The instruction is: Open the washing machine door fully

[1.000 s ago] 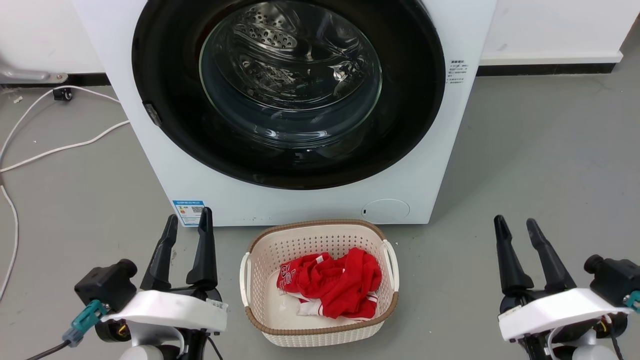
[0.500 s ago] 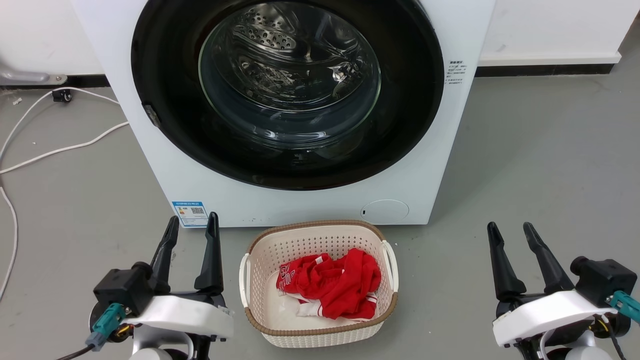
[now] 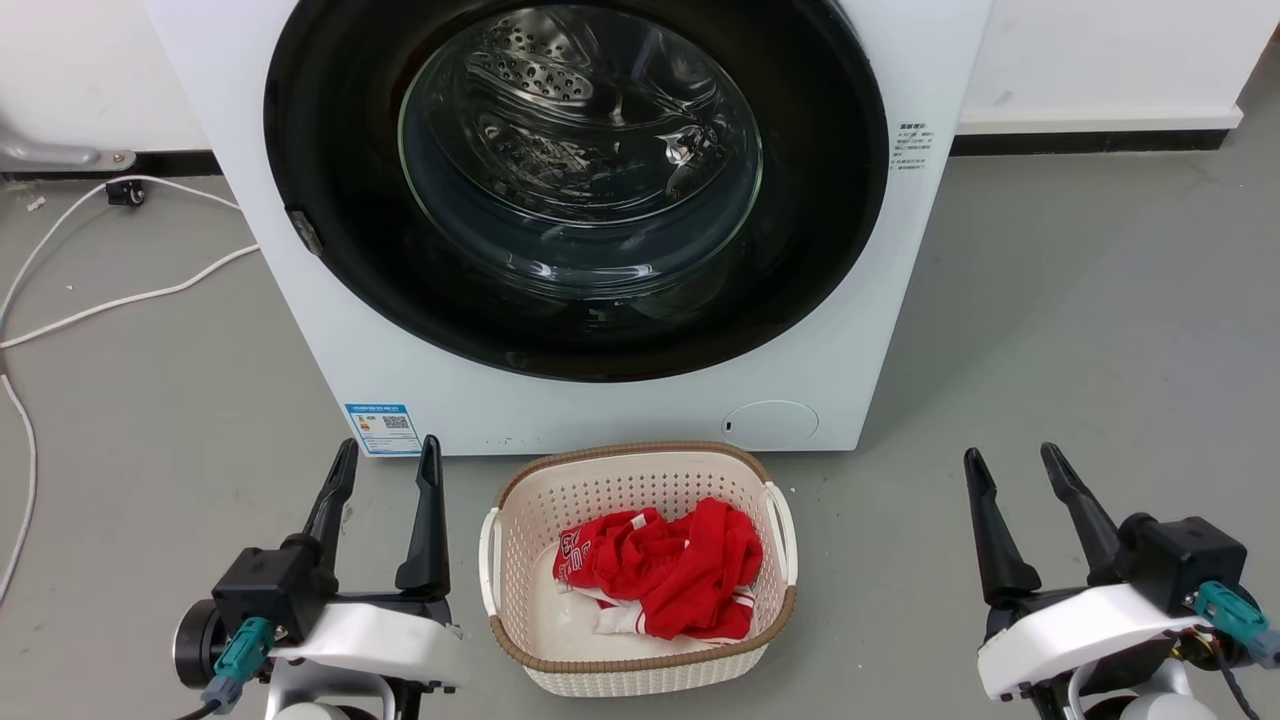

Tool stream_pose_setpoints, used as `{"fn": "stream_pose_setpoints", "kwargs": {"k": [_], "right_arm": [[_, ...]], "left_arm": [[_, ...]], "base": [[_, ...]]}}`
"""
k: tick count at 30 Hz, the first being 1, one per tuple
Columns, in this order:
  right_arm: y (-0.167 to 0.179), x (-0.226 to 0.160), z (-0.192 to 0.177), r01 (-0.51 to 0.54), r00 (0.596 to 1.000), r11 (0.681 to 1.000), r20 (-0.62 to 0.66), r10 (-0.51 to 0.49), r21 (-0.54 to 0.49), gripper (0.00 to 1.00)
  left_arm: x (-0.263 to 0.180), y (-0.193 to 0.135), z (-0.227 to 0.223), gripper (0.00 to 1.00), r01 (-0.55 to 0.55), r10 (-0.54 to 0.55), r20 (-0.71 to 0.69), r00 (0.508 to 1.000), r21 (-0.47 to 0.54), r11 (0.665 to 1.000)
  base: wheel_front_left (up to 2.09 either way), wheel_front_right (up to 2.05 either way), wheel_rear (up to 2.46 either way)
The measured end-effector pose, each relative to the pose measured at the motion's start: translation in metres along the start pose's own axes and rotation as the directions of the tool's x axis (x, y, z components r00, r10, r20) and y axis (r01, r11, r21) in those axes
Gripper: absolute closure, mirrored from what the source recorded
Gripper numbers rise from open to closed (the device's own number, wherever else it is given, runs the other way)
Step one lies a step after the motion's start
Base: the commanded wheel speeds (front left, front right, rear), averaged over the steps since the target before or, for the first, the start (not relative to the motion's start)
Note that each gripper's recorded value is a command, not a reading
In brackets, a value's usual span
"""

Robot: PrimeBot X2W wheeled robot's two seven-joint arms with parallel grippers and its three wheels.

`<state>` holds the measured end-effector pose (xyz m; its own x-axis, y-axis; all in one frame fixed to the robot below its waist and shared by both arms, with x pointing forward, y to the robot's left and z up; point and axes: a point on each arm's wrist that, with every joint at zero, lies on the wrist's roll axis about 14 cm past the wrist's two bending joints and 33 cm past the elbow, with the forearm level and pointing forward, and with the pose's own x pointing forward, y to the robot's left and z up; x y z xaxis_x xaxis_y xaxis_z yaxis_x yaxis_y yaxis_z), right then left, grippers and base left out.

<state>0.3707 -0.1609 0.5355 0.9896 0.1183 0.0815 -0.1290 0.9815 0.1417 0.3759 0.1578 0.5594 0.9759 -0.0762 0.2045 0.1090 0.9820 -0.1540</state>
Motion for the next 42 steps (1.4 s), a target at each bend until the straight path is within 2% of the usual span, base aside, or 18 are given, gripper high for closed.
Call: {"fn": "stream_pose_setpoints", "kwargs": {"k": [13, 30, 42], "right_arm": [[0.005, -0.001, 0.003, -0.017, 1.000, 0.997, 0.000, 0.017, -0.077, 0.00], [0.007, -0.004, 0.002, -0.028, 1.000, 0.987, 0.004, 0.029, -0.160, 0.00], [0.006, -0.004, -0.002, -0.026, 1.000, 0.988, -0.005, 0.026, -0.153, 0.00]], "left_arm": [[-0.001, -0.001, 0.001, 0.00, 0.013, -0.014, 0.017, 1.000, 0.082, 0.997], [-0.002, -0.010, 0.002, 0.00, 0.051, -0.057, 0.037, 0.998, 0.136, 0.989], [-0.003, -0.007, -0.009, 0.00, 0.045, -0.046, 0.007, 0.999, 0.126, 0.991]], "base": [[0.00, 0.00, 0.00], [0.00, 0.00, 0.00], [0.00, 0.00, 0.00]]}}
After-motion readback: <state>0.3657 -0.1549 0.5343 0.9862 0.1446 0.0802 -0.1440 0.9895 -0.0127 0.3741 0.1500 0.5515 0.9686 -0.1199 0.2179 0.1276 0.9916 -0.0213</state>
